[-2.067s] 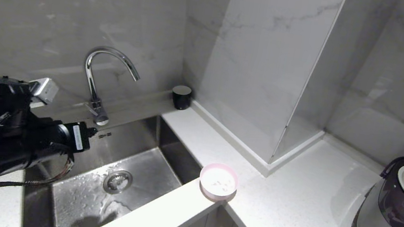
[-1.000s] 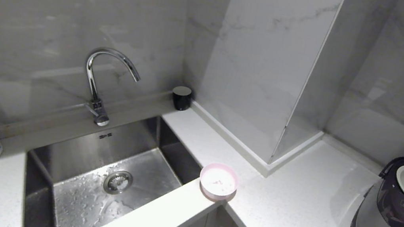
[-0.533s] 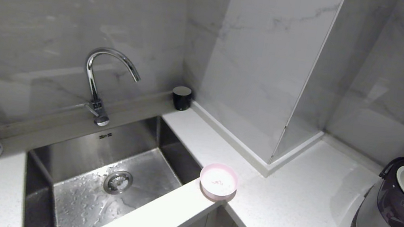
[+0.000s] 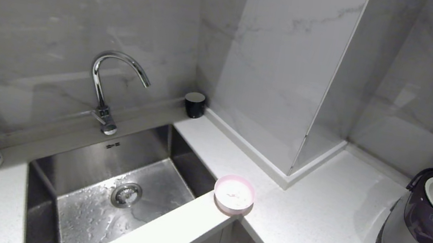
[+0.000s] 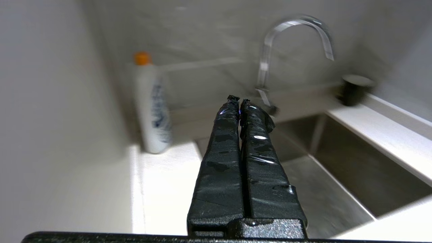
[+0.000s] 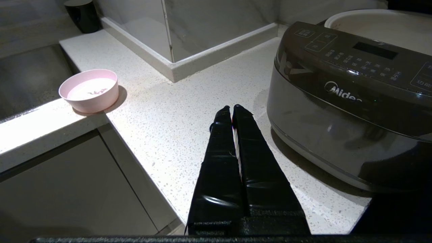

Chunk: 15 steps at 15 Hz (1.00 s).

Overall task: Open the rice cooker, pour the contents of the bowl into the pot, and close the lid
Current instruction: Pour the water from the bowl into the rice cooker

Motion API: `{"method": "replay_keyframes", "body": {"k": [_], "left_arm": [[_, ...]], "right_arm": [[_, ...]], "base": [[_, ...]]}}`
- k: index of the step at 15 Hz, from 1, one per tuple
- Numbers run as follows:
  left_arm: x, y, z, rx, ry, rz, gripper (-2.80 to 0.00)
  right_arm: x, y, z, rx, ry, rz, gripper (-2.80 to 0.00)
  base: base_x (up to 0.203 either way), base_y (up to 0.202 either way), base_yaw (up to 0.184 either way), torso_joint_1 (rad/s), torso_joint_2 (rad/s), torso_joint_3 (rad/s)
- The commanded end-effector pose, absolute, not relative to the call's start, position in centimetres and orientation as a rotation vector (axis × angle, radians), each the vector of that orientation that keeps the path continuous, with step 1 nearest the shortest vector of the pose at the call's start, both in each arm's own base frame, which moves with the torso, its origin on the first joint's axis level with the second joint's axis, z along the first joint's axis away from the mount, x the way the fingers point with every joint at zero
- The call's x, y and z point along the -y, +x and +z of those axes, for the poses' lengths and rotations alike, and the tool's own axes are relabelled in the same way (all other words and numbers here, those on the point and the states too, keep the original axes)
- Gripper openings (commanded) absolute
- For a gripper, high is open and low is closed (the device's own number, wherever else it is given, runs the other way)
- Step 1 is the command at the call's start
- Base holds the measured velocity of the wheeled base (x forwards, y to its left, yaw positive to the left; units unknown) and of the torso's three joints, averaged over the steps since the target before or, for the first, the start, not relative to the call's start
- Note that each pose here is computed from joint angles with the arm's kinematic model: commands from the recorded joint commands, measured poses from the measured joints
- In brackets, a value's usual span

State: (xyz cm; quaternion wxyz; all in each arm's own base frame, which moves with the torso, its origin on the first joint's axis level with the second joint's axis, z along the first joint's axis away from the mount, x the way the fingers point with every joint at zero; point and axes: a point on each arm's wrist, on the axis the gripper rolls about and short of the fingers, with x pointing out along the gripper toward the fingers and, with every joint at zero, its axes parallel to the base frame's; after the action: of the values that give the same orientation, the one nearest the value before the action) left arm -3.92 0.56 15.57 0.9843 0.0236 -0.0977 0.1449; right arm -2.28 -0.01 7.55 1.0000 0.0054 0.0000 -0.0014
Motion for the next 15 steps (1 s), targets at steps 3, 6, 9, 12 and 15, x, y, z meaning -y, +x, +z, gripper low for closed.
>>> {"method": "replay_keyframes", "body": {"k": [3, 6, 9, 12, 15], "left_arm": [[-0.4, -3.3, 10.8, 0.140, 0.061, 0.196, -2.80], [-0.3, -2.5, 8.8, 0.073, 0.000, 0.121, -2.80], [-0.2, -2.6, 8.6, 0.045, 0.011, 0.084, -2.80], [-0.1, -2.6, 8.4, 0.019, 0.056, 0.060, -2.80], [0.0, -2.8, 8.3, -0.039, 0.121, 0.008, -2.80]], "right_arm": [[0.0, -2.3, 7.5, 0.000, 0.012, -0.003, -2.80], [0.0, -2.3, 7.5, 0.000, 0.014, -0.003, -2.80], [0.0, -2.3, 7.5, 0.000, 0.014, -0.003, -2.80], [0.0, -2.3, 7.5, 0.000, 0.014, -0.003, -2.80], [0.0, -2.3, 7.5, 0.000, 0.014, -0.003, -2.80]], "base": [[0.000, 0.000, 0.000, 0.000, 0.00, 0.000], [0.000, 0.000, 0.000, 0.000, 0.00, 0.000], [0.000, 0.000, 0.000, 0.000, 0.00, 0.000], [0.000, 0.000, 0.000, 0.000, 0.00, 0.000], [0.000, 0.000, 0.000, 0.000, 0.00, 0.000]]}}
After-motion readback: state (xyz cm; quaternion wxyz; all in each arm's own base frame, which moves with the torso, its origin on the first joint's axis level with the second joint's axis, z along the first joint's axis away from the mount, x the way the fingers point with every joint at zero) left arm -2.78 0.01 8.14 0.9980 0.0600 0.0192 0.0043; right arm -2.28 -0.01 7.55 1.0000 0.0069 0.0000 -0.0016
